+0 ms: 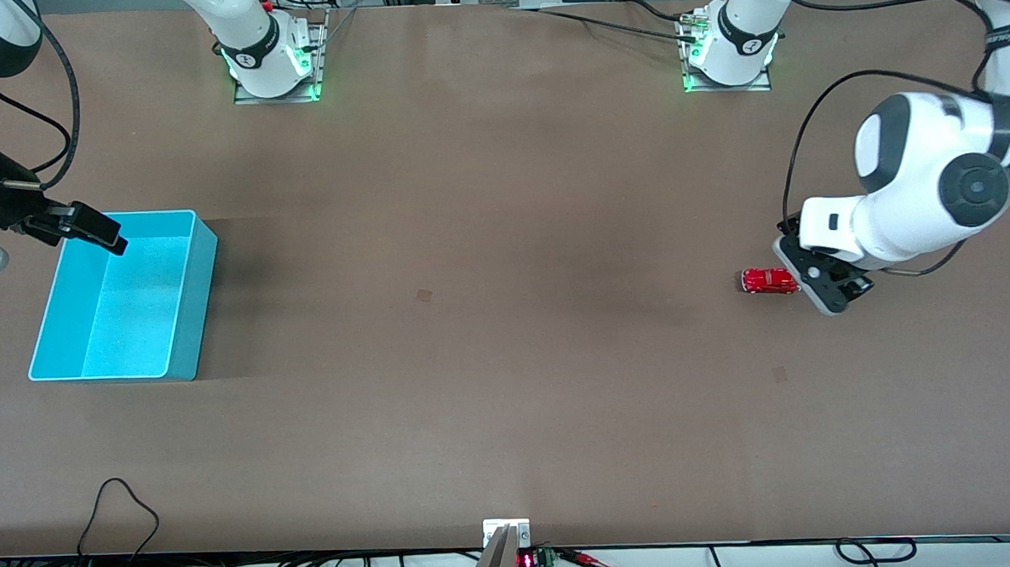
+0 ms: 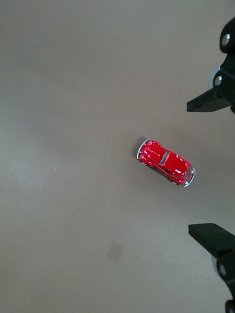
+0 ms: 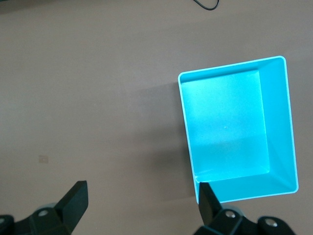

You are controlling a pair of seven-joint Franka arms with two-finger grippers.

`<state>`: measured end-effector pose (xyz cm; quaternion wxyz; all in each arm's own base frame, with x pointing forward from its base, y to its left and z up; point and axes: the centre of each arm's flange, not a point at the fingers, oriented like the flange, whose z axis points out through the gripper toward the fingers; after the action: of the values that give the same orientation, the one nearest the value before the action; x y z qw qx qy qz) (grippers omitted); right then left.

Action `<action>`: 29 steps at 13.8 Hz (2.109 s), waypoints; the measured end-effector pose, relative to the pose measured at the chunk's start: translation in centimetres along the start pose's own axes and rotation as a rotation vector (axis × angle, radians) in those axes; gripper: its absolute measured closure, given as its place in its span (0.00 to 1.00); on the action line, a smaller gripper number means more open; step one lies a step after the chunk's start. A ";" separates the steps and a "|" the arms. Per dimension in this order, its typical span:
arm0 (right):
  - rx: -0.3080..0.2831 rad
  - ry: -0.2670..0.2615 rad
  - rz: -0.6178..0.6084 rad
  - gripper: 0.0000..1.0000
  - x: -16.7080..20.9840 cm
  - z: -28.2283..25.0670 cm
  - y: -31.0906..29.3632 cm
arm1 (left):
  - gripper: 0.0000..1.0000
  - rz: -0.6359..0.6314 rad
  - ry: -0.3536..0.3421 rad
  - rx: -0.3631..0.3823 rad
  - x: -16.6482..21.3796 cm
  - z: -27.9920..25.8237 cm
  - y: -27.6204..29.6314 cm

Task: Wind red beetle toy and store in blue box
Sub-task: 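Lower the left gripper over the red car and grasp it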

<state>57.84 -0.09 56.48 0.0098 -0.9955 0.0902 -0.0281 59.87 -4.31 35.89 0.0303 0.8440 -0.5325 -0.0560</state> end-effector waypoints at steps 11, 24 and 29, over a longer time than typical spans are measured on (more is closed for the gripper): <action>-0.012 -0.081 -0.061 0.00 -2.5 -4.3 0.7 | 0.00 0.442 -0.008 0.138 -4.1 10.8 -0.8; -0.015 -0.096 -0.045 0.00 -0.4 -1.2 1.3 | 0.00 0.427 0.001 0.086 -6.3 16.5 0.1; -0.012 -0.072 -0.047 0.00 0.3 -2.0 1.1 | 0.12 0.429 0.007 0.090 -6.3 17.2 0.1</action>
<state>57.80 -1.26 58.45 0.0063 -0.9977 0.0666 0.0078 54.90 1.42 19.27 0.0057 0.7122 -0.7016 -0.0217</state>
